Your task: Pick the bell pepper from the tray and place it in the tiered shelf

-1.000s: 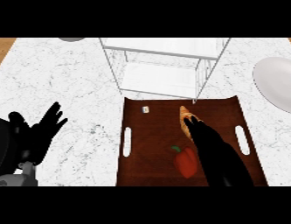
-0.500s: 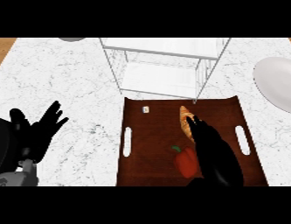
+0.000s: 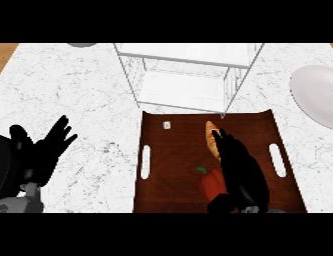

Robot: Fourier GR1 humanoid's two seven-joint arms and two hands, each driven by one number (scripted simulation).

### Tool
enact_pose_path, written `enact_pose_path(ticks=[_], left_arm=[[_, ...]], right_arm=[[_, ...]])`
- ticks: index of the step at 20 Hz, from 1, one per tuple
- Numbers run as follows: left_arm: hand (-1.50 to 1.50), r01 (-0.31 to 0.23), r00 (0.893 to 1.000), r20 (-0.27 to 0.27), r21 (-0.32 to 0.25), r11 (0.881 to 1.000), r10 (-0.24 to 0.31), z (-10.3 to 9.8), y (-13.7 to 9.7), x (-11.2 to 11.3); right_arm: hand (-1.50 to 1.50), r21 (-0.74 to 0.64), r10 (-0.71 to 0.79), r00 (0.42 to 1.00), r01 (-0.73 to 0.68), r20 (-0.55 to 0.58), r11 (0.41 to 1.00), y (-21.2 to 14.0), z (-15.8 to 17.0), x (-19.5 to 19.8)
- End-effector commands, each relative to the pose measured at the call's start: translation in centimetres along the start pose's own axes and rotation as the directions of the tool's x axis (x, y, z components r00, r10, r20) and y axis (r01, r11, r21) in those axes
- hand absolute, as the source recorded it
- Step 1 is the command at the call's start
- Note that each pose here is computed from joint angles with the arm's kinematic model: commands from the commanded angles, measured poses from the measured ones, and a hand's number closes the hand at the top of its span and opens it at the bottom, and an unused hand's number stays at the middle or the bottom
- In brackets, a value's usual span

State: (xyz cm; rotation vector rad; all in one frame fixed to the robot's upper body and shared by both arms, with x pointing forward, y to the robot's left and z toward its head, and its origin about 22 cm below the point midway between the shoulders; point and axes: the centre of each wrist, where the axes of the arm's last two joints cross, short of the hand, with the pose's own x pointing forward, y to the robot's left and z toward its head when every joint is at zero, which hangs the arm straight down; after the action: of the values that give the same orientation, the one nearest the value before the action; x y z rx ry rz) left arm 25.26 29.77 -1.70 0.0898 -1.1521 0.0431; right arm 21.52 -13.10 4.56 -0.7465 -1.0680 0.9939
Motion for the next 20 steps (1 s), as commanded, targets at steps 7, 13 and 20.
enact_pose_path(ticks=[7, 13, 20], left_arm=[[0.0, -0.002, 0.999, -0.044, -0.012, 1.0, 0.002, 1.2, -1.7, -1.7], [0.0, 0.003, 0.999, -0.031, -0.009, 1.0, -0.004, -1.3, 0.7, -0.5], [0.0, 0.002, 1.0, -0.026, 0.013, 1.0, -0.002, -0.3, 1.3, -0.7]], right_arm=[[1.5, 0.097, 0.06, 0.996, -0.067, 0.065, 0.993, 2.1, -2.9, -0.8], [1.5, 0.168, 0.088, 0.977, -0.121, 0.193, 0.978, 3.3, -1.7, 1.4], [1.5, 0.078, 0.02, 0.95, -0.046, 0.311, 0.996, 2.4, 2.0, 3.3]])
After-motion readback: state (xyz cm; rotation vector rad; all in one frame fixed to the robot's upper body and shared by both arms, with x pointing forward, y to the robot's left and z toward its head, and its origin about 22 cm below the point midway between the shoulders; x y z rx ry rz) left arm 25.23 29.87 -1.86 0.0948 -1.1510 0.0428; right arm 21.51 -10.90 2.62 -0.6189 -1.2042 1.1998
